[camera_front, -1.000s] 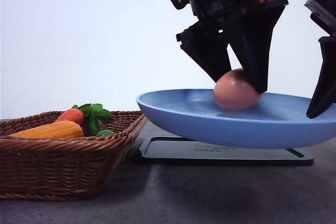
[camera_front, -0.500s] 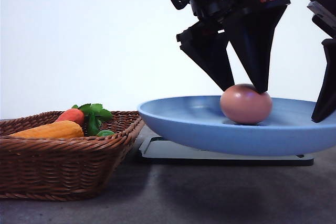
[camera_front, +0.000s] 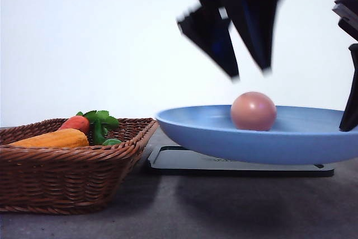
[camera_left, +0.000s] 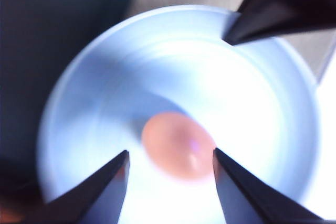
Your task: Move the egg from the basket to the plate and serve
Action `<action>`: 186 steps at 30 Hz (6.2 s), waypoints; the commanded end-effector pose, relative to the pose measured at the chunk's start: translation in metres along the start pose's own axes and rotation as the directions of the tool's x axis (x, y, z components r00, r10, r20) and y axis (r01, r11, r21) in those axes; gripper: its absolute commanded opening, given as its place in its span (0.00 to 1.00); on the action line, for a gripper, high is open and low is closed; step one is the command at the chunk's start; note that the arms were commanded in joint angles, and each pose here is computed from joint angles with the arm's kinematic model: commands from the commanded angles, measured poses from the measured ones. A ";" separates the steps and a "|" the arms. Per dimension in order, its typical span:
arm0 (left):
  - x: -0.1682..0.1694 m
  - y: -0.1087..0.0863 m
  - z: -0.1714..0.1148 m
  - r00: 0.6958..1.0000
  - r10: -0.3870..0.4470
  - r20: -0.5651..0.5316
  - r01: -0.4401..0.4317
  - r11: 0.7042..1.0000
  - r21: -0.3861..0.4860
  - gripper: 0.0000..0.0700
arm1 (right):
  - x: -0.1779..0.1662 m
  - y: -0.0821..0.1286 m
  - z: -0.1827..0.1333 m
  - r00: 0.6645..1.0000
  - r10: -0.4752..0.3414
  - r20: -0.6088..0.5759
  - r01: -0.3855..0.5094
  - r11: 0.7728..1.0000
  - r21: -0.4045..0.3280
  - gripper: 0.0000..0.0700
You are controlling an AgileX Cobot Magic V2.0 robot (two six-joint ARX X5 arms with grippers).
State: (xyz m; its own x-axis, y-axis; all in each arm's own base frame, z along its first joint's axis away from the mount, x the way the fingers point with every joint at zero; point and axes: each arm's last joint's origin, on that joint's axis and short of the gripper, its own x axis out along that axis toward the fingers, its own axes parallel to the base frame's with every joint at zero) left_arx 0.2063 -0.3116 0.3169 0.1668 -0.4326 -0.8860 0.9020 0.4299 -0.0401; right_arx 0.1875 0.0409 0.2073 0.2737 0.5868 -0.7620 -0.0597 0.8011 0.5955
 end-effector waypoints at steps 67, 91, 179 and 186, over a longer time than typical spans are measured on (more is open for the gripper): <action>-0.152 0.070 -0.060 0.803 0.592 0.064 -0.553 0.781 -0.290 0.00 | -0.047 0.025 0.131 0.967 -0.184 0.178 0.207 0.971 -0.118 0.00; -0.112 0.099 -0.187 0.690 0.624 0.366 -0.338 0.725 -0.600 0.00 | -0.081 0.092 0.001 0.691 -0.045 0.722 0.459 0.799 -0.389 0.00; -0.004 0.041 -0.369 0.335 0.891 0.305 -0.436 0.434 -0.788 0.00 | -0.021 0.047 -0.047 0.599 0.074 0.798 0.435 0.806 -0.401 0.00; -0.004 0.041 -0.369 0.335 0.891 0.306 -0.436 0.434 -0.788 0.00 | -0.059 0.041 -0.068 0.436 0.141 0.889 0.484 0.796 -0.363 0.00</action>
State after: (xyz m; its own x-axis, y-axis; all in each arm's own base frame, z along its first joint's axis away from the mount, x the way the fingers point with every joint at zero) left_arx 0.0946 0.0004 0.1566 0.9873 -0.0008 -0.1586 0.0016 1.0000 0.0044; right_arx 0.1071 0.0499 0.2565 0.9605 0.2719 -0.0587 -0.2695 0.9619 0.0450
